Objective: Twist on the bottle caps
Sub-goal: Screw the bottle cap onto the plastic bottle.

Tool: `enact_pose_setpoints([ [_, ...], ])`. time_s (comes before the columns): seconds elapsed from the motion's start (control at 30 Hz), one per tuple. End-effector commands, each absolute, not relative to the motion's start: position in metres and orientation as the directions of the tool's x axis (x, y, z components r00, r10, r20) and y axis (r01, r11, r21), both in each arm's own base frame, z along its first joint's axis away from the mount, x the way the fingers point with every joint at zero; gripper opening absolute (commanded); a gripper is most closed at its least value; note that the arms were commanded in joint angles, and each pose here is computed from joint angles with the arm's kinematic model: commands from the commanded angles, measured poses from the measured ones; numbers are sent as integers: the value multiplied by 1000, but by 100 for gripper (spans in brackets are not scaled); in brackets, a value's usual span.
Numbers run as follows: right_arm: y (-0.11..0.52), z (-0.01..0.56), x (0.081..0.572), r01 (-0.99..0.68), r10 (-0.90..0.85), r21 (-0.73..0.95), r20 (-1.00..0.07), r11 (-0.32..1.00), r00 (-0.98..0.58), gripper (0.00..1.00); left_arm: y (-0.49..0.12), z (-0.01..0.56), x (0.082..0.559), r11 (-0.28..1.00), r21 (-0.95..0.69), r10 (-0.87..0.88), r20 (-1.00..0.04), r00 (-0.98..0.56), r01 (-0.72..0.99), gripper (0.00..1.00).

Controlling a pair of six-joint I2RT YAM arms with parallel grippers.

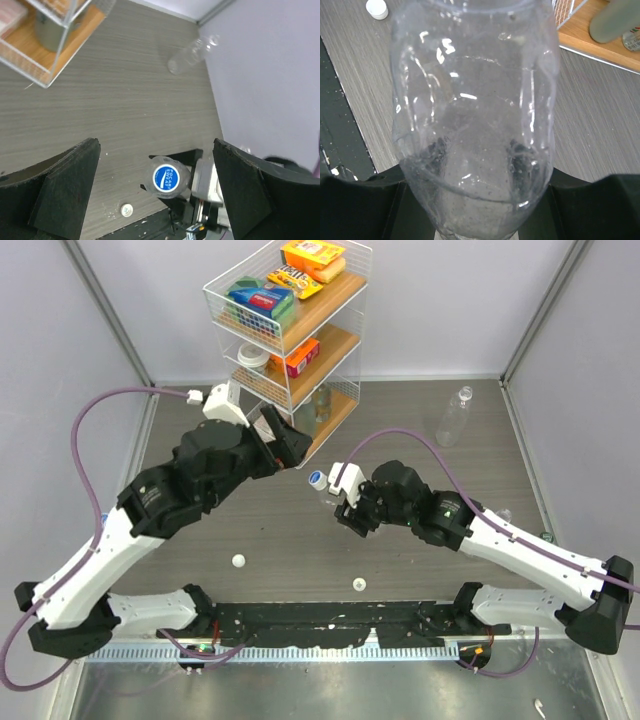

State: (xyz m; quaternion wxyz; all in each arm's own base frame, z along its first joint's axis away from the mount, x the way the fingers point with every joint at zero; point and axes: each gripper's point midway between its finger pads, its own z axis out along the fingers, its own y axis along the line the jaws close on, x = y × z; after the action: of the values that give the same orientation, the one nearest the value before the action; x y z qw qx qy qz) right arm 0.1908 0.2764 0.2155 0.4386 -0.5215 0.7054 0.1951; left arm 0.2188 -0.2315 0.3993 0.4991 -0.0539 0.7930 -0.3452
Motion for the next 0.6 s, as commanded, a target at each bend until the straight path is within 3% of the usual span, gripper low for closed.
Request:
enact_pose_setpoints([
  [0.0,279,244,205,-864,-511,-212,-857,457,-60,1,-207,375,227,808,-589,-508,-688,-518,-10,100],
  [0.4,278,244,206,-864,-520,-222,-853,453,-53,1,-254,365,222,758,-643,-450,-634,-630,106,100],
  [0.57,278,249,215,-842,-524,-246,-850,480,-51,1,-265,360,221,756,-644,-423,-620,-661,120,87],
])
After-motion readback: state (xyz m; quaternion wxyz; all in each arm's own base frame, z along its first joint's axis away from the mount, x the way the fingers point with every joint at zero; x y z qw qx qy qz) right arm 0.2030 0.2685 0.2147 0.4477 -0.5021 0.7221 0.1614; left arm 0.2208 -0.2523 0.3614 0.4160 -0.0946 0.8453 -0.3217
